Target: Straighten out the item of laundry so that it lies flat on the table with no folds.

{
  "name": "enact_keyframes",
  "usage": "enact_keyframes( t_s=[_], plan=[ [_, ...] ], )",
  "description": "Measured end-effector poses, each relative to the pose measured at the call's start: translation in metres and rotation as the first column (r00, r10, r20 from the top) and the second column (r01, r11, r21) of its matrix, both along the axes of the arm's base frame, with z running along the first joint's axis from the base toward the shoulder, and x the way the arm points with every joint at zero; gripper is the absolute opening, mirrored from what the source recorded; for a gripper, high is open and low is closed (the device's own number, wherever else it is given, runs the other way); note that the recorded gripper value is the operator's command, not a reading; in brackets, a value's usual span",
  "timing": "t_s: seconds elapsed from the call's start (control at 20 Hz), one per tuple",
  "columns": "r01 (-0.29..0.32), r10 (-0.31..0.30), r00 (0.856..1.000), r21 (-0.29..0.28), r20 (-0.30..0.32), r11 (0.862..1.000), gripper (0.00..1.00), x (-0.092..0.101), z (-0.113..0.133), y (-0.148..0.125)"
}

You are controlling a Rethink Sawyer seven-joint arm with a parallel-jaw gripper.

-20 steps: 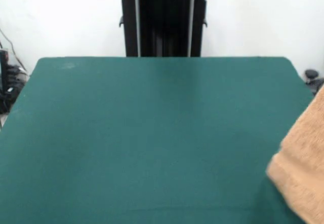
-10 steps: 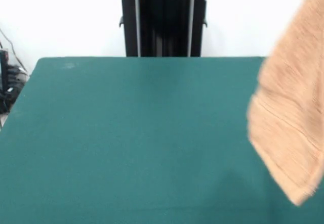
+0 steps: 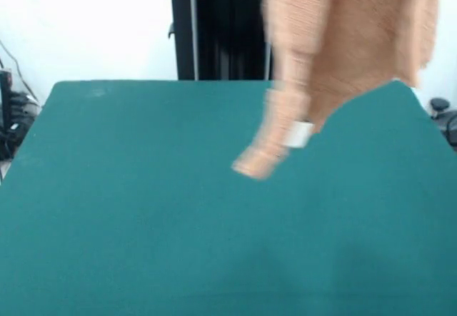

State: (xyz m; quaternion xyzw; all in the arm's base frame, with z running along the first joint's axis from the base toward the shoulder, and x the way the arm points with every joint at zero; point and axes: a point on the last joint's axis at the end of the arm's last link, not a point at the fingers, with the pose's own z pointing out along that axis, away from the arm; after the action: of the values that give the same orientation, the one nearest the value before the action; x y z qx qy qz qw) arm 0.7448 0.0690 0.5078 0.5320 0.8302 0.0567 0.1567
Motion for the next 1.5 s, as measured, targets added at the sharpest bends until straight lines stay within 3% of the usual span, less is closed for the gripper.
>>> enact_keyframes(
  t_s=[0.3, 0.55, 0.9, 1.5],
  plan=[
    [0.005, -0.001, 0.999, -0.068, 0.05, 0.998, 0.0, -0.032, -0.006, -0.072],
    [-0.059, 0.061, 0.998, -0.165, 0.006, 0.985, 0.0, -0.065, -0.027, -0.127],
    [-0.141, 0.133, 0.99, -0.174, -0.054, 0.975, 0.0, -0.092, -0.04, -0.156],
    [-0.192, 0.183, 0.981, -0.144, -0.07, 0.971, 0.0, -0.116, -0.046, -0.147]
  ],
)
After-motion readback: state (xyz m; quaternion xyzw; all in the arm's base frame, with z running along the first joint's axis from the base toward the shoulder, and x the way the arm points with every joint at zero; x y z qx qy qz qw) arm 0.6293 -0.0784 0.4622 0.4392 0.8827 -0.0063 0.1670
